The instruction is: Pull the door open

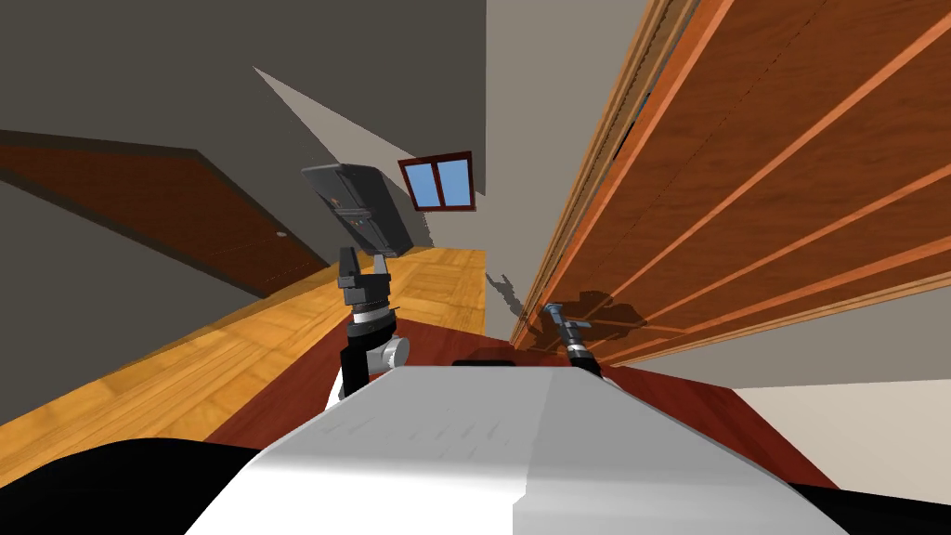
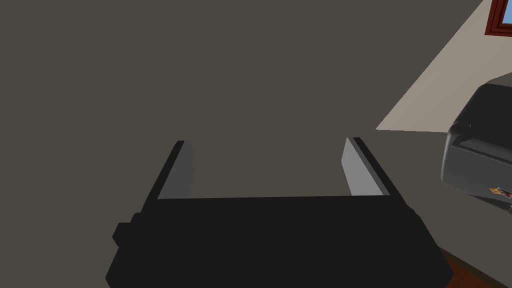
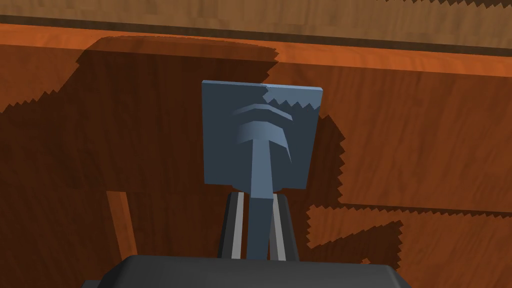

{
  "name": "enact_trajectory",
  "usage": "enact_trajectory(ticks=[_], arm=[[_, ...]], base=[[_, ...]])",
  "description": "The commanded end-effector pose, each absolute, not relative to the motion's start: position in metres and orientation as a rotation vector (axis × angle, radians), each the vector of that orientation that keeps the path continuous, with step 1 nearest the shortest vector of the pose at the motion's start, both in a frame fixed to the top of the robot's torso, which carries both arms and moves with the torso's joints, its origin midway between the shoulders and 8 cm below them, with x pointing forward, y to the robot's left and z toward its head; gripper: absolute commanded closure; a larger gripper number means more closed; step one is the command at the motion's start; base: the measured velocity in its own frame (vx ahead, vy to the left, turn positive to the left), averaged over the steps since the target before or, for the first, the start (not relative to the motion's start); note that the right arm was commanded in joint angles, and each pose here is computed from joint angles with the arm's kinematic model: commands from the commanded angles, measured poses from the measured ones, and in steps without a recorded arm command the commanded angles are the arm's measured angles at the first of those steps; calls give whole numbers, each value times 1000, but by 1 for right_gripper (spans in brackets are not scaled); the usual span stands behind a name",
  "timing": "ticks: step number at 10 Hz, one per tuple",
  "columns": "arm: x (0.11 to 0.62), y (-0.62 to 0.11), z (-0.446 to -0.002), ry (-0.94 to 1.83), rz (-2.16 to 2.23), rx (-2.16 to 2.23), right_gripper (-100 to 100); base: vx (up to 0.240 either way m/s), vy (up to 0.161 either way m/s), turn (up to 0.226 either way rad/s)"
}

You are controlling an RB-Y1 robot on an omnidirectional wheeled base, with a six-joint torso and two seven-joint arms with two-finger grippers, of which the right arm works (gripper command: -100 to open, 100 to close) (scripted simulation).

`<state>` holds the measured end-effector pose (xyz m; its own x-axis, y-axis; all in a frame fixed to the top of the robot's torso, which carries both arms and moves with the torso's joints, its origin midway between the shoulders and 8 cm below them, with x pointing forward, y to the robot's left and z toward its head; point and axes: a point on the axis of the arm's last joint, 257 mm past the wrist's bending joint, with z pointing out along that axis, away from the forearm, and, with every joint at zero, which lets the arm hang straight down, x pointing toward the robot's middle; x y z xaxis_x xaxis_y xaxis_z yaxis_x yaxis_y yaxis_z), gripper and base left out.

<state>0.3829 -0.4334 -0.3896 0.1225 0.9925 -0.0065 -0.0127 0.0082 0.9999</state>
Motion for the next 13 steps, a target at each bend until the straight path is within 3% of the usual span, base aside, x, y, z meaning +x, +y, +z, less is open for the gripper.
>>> enact_trajectory(ticks=[1,7,13], arm=[[375,-432,-393,1134,1136,1246,100],[357,-430,-394,1187,1184,1224,100],[317,-436,-394,1223,1221,1200,100]], base=[[-214,-23,101],[-199,-56,98],[-188,-65,166]])
